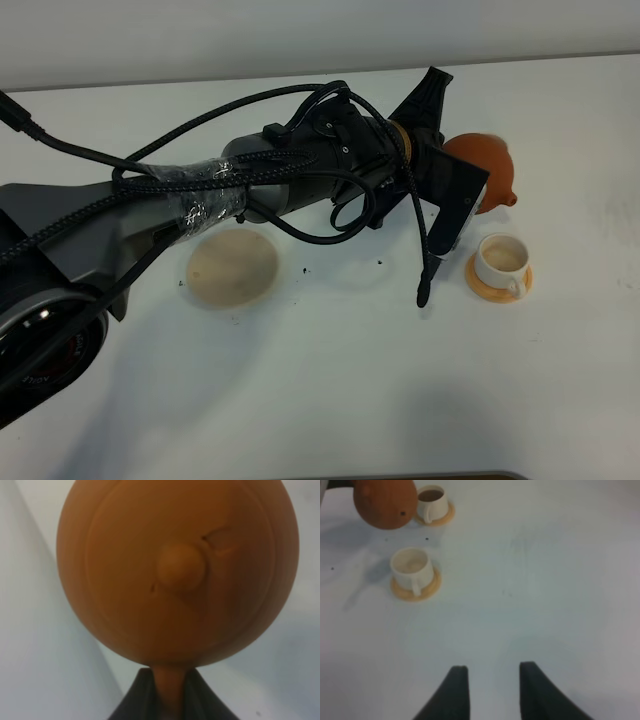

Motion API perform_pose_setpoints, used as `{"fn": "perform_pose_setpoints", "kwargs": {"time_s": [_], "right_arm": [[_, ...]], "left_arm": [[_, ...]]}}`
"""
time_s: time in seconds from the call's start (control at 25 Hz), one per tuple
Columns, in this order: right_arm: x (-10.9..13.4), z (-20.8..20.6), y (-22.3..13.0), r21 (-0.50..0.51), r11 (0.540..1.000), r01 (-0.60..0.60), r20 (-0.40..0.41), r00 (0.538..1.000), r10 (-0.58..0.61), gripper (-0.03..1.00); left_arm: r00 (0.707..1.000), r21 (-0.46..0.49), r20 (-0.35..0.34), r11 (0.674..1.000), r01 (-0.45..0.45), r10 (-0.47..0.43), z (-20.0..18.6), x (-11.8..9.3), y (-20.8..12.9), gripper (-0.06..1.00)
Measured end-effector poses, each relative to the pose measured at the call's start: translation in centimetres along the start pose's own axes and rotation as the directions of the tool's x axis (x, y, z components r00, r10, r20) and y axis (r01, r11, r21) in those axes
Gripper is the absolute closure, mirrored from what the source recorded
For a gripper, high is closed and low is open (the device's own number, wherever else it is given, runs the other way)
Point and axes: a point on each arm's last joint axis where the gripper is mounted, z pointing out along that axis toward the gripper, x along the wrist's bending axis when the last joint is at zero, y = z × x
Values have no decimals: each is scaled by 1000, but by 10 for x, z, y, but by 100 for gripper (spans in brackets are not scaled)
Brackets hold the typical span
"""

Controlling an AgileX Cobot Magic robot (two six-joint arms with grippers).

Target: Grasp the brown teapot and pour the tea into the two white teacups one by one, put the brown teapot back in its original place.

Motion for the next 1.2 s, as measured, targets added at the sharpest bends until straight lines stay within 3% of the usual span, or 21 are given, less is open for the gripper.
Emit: {"fn": "perform_pose_setpoints", "kwargs": {"time_s": [0.56,0.84,1.2], "right_arm": [[0,0,0,0,1000,0,0,1000,0,73],[0,0,0,0,1000,0,0,1000,0,73],[0,0,0,0,1000,0,0,1000,0,73]], "left_arm": [[981,2,-56,982,-187,187,3,3,1,83],[952,-7,-39,953,-303,303,18,-8,5,83],[920,0,-91,924,-382,381,18,-4,6,83]]}}
